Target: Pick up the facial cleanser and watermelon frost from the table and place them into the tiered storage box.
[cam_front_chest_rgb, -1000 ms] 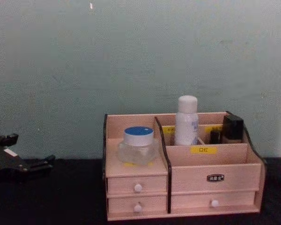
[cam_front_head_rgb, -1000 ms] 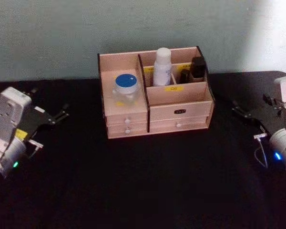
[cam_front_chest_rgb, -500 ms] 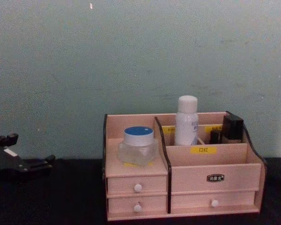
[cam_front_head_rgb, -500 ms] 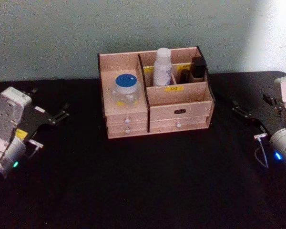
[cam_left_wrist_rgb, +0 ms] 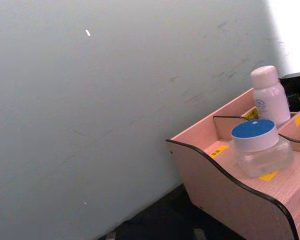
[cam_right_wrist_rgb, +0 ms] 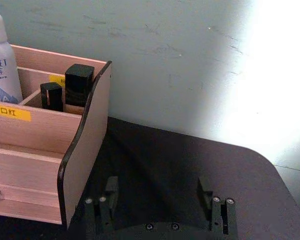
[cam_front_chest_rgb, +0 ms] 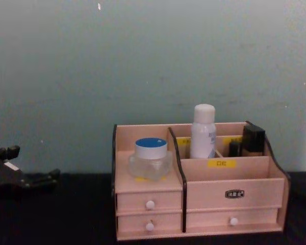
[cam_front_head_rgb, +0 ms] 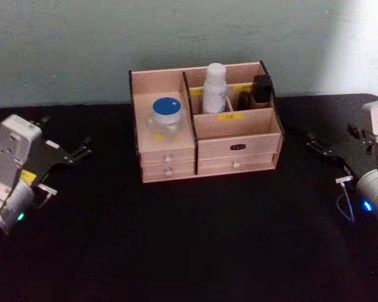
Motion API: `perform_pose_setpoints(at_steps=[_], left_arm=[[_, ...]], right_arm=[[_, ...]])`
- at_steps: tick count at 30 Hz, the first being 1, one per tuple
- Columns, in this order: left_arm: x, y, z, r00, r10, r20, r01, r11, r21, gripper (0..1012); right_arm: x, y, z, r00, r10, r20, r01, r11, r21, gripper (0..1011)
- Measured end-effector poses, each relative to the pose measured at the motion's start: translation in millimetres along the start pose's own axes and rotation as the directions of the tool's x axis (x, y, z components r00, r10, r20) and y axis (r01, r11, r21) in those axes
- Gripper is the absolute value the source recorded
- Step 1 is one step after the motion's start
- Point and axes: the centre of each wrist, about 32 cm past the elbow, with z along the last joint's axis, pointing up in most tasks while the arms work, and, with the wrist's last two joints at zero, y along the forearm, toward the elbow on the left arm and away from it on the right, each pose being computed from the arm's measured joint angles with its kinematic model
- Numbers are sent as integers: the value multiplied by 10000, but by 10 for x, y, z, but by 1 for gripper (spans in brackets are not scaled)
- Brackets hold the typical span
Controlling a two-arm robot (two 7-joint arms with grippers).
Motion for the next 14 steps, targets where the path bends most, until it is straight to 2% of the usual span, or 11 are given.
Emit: perform_pose_setpoints(at_steps=[14], left_arm=[[0, 0, 0, 10000, -1, 1, 1, 10000, 0, 1001]], right_arm=[[1, 0, 2, 10000, 5, 0, -5, 10000, 5, 1002]])
